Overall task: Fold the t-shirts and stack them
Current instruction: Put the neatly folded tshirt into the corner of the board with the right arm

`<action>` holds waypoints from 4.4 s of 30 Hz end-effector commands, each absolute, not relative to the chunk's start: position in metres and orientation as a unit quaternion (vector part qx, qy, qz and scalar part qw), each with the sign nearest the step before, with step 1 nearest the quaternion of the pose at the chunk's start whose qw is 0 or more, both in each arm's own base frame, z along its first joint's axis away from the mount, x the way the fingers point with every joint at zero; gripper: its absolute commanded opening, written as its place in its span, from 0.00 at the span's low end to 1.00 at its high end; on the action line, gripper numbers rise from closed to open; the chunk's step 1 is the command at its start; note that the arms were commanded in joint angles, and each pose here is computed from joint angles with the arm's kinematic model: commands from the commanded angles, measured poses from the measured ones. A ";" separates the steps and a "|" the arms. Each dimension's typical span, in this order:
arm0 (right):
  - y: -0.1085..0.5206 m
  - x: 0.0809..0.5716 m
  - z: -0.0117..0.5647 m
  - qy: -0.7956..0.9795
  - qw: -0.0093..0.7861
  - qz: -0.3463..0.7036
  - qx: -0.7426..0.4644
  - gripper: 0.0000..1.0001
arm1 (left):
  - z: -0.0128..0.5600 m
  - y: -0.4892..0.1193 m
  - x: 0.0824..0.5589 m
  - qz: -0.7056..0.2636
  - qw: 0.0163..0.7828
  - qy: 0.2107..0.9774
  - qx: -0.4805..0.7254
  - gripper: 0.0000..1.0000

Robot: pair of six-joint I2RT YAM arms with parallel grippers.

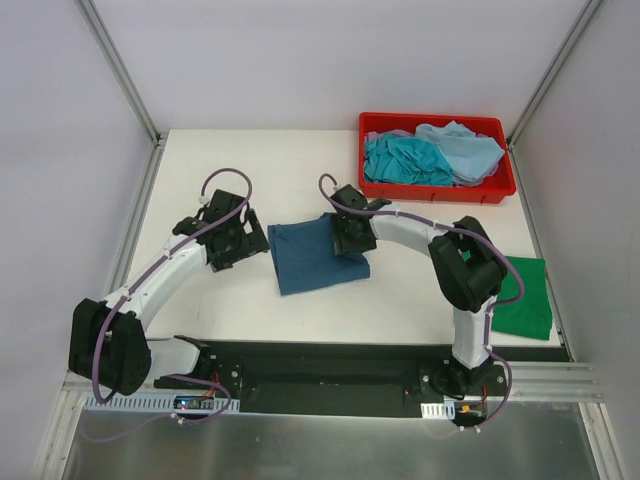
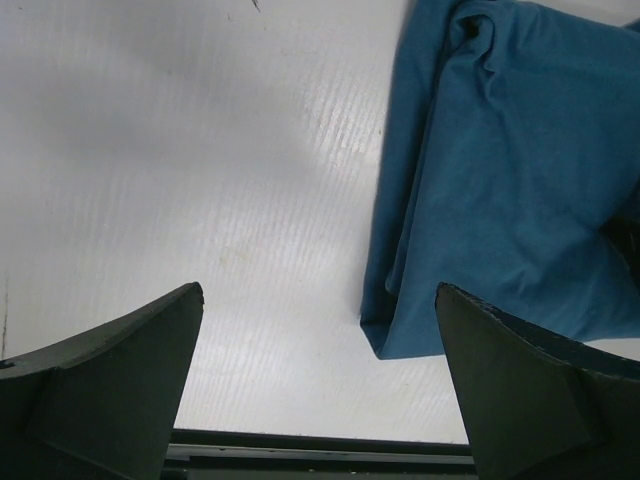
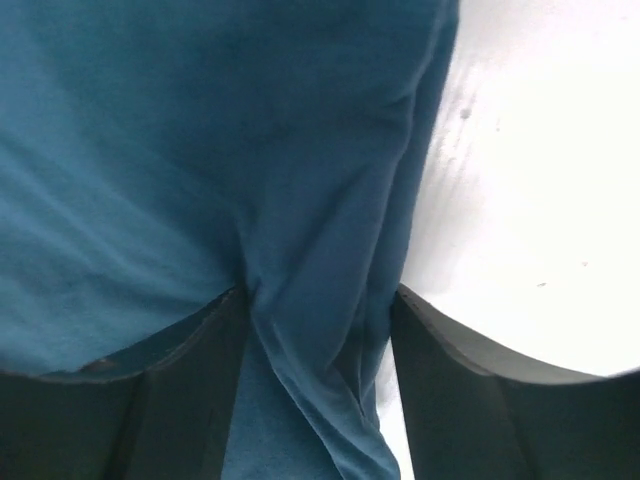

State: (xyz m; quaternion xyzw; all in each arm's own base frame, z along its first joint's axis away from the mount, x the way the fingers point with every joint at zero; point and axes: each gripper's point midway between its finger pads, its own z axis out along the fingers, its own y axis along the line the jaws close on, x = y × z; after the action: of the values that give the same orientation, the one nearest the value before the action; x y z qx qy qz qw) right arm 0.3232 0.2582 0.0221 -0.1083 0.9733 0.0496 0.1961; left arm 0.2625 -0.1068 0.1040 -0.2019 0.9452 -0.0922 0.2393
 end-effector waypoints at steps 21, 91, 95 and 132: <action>0.165 0.292 0.097 0.912 0.338 -0.180 -0.148 0.00 | 0.103 -0.101 0.262 -0.091 0.240 0.941 -0.220 0.99; -0.146 0.233 0.178 0.878 0.306 -0.367 0.030 0.00 | 0.105 -0.090 0.284 -0.081 0.246 0.937 -0.233 0.99; -0.122 0.237 0.202 0.863 0.405 -0.303 0.017 0.00 | 0.105 -0.090 0.284 -0.082 0.246 0.937 -0.233 0.99; -0.201 0.255 0.201 0.829 0.334 -0.419 0.159 0.96 | 0.108 -0.089 0.284 -0.082 0.254 0.935 -0.234 0.99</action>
State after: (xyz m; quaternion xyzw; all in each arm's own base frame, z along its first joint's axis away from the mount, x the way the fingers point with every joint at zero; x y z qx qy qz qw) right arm 0.2524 -0.1831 0.1482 0.0643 0.8836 -0.3728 0.2759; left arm 0.2755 -0.0954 0.0923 -0.2282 0.9441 -0.0809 0.2237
